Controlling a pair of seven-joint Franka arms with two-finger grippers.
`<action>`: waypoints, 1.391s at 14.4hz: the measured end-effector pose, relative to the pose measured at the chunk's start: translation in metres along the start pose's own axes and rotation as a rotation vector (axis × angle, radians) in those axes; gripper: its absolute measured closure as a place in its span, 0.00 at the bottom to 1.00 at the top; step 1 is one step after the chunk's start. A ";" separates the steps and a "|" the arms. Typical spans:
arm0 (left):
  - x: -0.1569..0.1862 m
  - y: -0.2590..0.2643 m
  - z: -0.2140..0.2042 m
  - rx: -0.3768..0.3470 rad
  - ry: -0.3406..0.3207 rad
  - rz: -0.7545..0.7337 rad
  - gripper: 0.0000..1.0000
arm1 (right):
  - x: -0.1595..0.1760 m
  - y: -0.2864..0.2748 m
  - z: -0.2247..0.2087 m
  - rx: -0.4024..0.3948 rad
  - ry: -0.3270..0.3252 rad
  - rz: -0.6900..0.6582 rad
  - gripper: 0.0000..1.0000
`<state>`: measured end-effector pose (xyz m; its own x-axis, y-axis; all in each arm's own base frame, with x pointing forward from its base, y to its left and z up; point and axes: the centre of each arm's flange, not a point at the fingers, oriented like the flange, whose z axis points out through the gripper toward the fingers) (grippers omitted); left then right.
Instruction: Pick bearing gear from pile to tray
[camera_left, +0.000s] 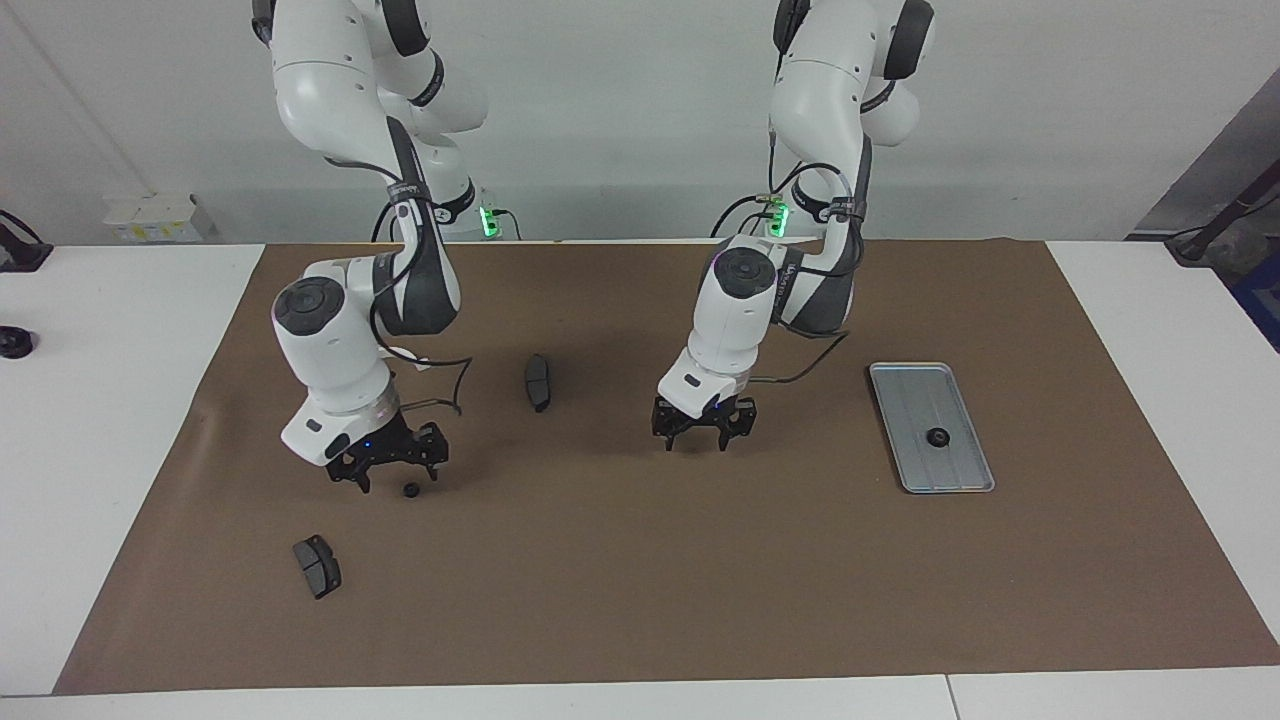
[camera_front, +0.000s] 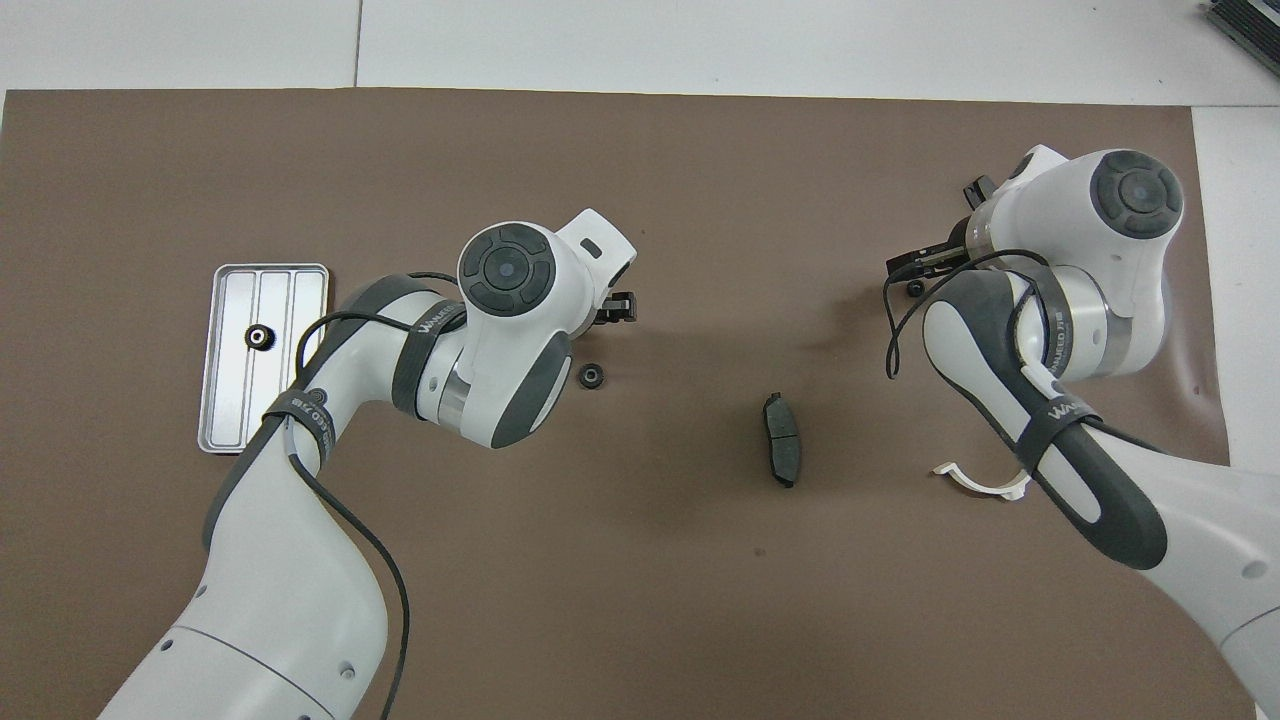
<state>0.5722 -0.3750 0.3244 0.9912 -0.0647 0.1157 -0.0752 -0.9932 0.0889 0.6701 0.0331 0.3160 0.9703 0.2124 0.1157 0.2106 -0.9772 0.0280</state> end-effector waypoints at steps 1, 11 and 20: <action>-0.005 0.002 0.005 0.005 -0.010 0.006 0.25 | 0.000 -0.004 0.006 0.004 -0.008 -0.007 0.00; -0.033 0.008 0.025 0.047 -0.095 0.036 0.62 | -0.009 -0.003 0.018 0.016 -0.068 -0.070 0.55; -0.030 0.000 0.017 0.072 -0.131 0.024 0.69 | -0.015 -0.004 0.024 0.019 -0.081 -0.071 0.77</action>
<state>0.5440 -0.3748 0.3039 0.9953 -0.0962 -0.0139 -0.0959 -0.9953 0.0158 0.6579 0.0337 0.2905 0.9593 0.2805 0.0332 0.2802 -0.9598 0.0146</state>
